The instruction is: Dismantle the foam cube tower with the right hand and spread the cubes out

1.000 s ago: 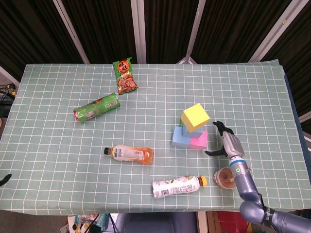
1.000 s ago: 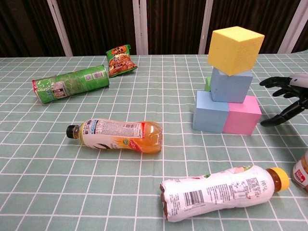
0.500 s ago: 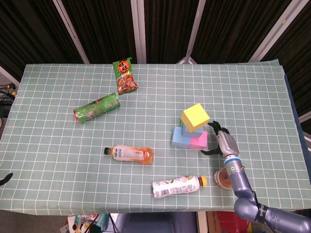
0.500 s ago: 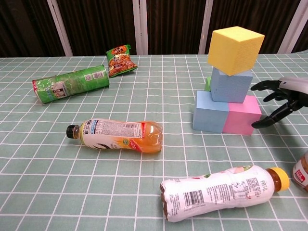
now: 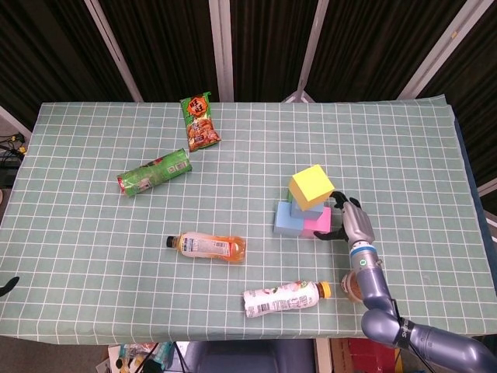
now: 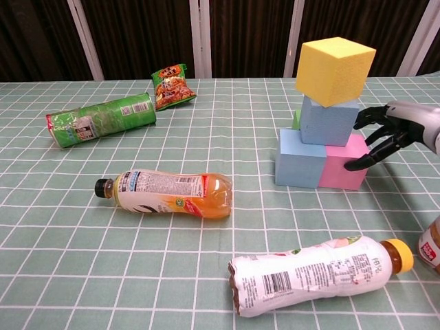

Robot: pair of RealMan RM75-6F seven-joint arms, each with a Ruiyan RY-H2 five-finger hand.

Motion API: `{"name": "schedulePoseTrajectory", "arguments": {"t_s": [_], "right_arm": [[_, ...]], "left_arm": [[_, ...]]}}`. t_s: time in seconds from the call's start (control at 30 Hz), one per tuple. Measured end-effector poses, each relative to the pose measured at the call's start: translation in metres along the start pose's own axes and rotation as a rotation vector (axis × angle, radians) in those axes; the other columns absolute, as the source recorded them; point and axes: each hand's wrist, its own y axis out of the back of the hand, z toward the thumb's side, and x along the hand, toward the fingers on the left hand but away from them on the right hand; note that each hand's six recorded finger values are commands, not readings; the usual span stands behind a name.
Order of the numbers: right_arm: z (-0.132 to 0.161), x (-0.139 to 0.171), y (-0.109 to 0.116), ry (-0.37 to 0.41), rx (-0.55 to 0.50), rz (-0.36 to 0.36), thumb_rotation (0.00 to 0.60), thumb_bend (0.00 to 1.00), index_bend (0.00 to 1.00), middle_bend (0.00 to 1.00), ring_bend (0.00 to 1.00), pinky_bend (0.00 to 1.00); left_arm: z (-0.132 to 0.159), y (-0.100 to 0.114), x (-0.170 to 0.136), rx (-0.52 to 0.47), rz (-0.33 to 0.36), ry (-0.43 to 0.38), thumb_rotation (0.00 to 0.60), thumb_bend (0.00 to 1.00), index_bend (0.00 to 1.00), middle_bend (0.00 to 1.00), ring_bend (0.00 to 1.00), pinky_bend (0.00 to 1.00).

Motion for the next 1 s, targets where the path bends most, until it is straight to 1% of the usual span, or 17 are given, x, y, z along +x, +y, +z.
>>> {"name": "schedulePoseTrajectory", "arguments": {"t_s": [0.1, 0.23, 0.33, 0.47, 0.57, 0.73, 0.8, 0.83, 0.97, 1.0], "right_arm": [[-0.0009, -0.0006, -0.0004, -0.006, 0.006, 0.000, 0.600, 0.13, 0.29, 0.21, 0.33, 0.00], [-0.0047, -0.0005, -0.0035, -0.018, 0.024, 0.011, 0.600, 0.13, 0.29, 0.21, 0.33, 0.00], [-0.0072, 0.0001, -0.0072, -0.022, 0.042, 0.025, 0.600, 0.13, 0.29, 0.22, 0.37, 0.00], [-0.0062, 0.0003, -0.0088, -0.019, 0.023, 0.036, 0.600, 0.13, 0.33, 0.26, 0.41, 0.02], [-0.0032, -0.0003, -0.0080, -0.010, 0.004, 0.032, 0.600, 0.13, 0.34, 0.28, 0.43, 0.04], [0.0012, -0.0010, -0.0070, 0.003, -0.014, 0.024, 0.600, 0.13, 0.35, 0.30, 0.44, 0.04], [0.0011, -0.0020, -0.0072, 0.005, -0.021, 0.020, 0.600, 0.13, 0.38, 0.35, 0.46, 0.05], [0.0006, -0.0025, -0.0074, 0.005, -0.021, 0.020, 0.600, 0.13, 0.41, 0.38, 0.48, 0.08], [-0.0035, -0.0057, -0.0080, -0.003, -0.015, 0.013, 0.600, 0.18, 0.52, 0.45, 0.56, 0.17], [-0.0044, -0.0060, -0.0081, -0.005, -0.009, 0.010, 0.600, 0.18, 0.53, 0.46, 0.57, 0.19]], "left_arm": [[-0.0015, 0.0012, -0.0001, -0.004, 0.004, 0.006, 0.600, 0.15, 0.19, 0.00, 0.00, 0.00], [-0.0024, 0.0024, -0.0007, -0.008, 0.005, 0.007, 0.600, 0.15, 0.19, 0.00, 0.00, 0.00], [-0.0026, 0.0025, -0.0010, -0.009, 0.004, 0.006, 0.600, 0.15, 0.19, 0.00, 0.00, 0.00], [-0.0026, 0.0022, -0.0006, -0.009, 0.002, 0.007, 0.600, 0.15, 0.19, 0.00, 0.00, 0.00], [-0.0027, 0.0023, -0.0007, -0.011, 0.002, 0.007, 0.600, 0.15, 0.19, 0.00, 0.00, 0.00], [-0.0039, 0.0033, -0.0010, -0.016, 0.004, 0.010, 0.600, 0.15, 0.18, 0.00, 0.00, 0.00], [-0.0047, 0.0038, -0.0009, -0.018, 0.005, 0.012, 0.600, 0.15, 0.18, 0.00, 0.00, 0.00], [-0.0049, 0.0039, -0.0008, -0.019, 0.005, 0.012, 0.600, 0.15, 0.18, 0.00, 0.00, 0.00], [-0.0057, 0.0045, -0.0006, -0.021, 0.005, 0.014, 0.600, 0.15, 0.18, 0.00, 0.00, 0.00], [-0.0058, 0.0048, -0.0006, -0.021, 0.006, 0.014, 0.600, 0.15, 0.18, 0.00, 0.00, 0.00]]}}
